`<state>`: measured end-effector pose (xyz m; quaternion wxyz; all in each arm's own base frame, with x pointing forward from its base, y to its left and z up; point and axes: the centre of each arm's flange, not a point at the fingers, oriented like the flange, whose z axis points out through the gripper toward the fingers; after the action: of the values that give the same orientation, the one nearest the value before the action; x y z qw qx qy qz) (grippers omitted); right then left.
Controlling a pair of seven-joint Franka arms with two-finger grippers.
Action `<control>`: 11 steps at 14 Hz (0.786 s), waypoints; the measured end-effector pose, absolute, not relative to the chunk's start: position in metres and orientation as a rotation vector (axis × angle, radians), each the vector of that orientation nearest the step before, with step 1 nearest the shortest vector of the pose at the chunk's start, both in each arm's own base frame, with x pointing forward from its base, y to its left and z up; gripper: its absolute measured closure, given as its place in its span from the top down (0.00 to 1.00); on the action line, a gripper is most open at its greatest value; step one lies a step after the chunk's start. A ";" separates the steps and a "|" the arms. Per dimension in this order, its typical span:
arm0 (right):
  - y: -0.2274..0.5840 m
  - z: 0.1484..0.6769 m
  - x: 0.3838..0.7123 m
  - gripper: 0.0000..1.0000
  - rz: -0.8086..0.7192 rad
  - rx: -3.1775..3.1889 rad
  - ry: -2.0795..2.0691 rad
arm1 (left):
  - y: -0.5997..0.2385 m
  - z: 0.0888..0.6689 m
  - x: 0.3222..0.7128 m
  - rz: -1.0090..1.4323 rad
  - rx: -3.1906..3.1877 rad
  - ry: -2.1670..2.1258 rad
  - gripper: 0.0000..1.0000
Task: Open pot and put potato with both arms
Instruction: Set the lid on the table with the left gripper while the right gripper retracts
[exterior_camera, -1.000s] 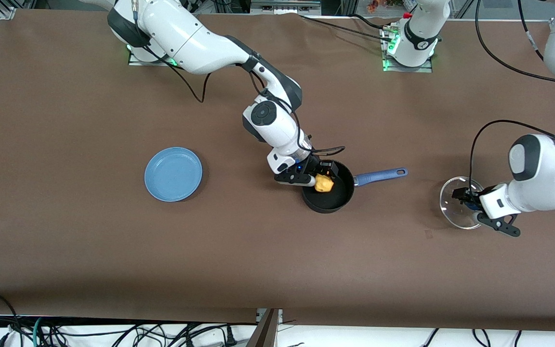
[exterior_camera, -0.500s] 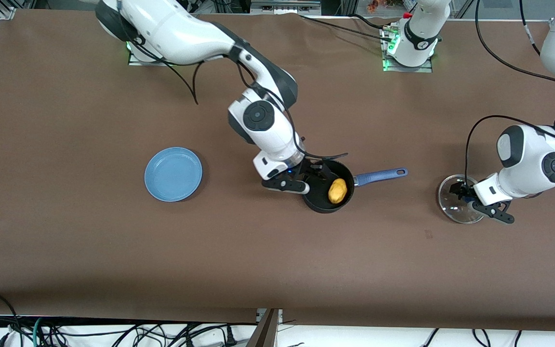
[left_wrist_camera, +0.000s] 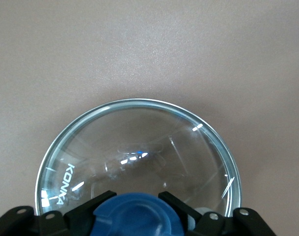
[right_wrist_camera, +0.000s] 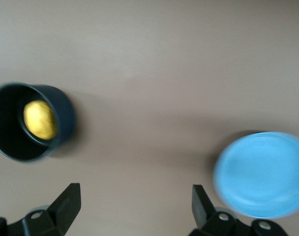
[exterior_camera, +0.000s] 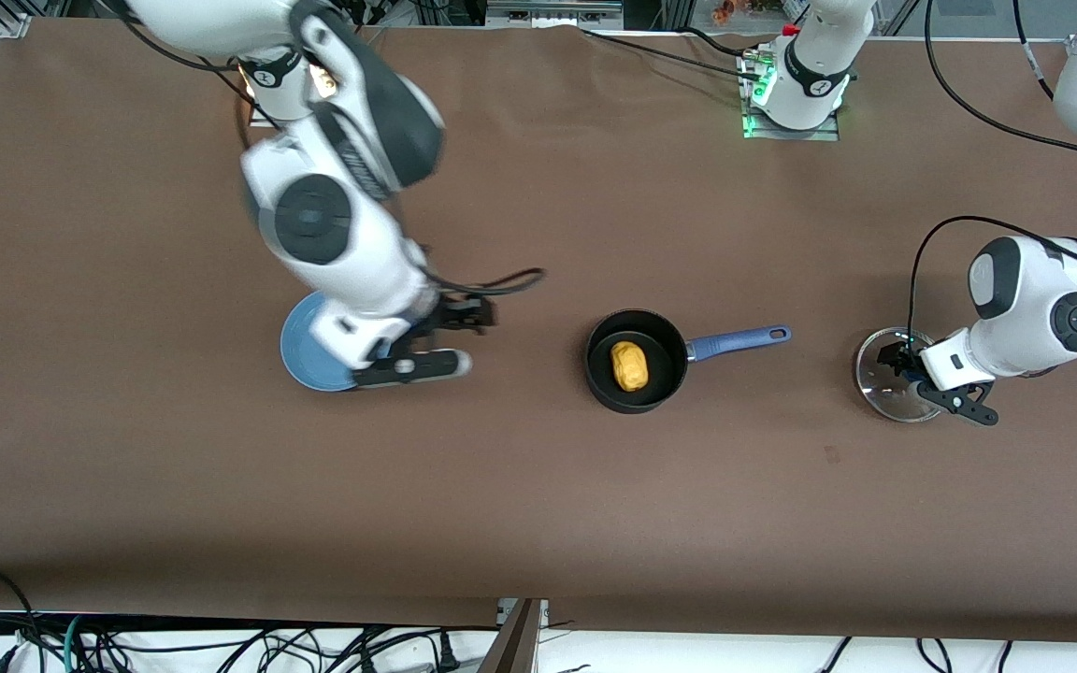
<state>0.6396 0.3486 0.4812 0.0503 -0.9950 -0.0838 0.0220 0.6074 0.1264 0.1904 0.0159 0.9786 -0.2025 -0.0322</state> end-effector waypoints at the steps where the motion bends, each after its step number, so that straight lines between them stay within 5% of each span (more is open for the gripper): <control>1: 0.320 0.499 0.642 1.00 0.056 -3.041 -0.307 | 0.126 0.191 0.607 -0.110 3.042 -0.631 0.50; 6: 0.206 0.556 0.622 1.00 0.024 -3.122 -0.228 | 0.107 0.239 0.622 -0.159 3.047 -0.679 0.98; 11: 0.109 0.561 0.598 1.00 0.094 -3.188 -0.176 | 0.042 0.377 0.645 -0.119 3.106 -0.751 1.00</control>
<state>0.5976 0.1093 0.5608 -0.0261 -0.9977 -0.0550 0.0294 0.6451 0.0420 0.3773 -0.0281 0.9709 -0.2348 -0.0371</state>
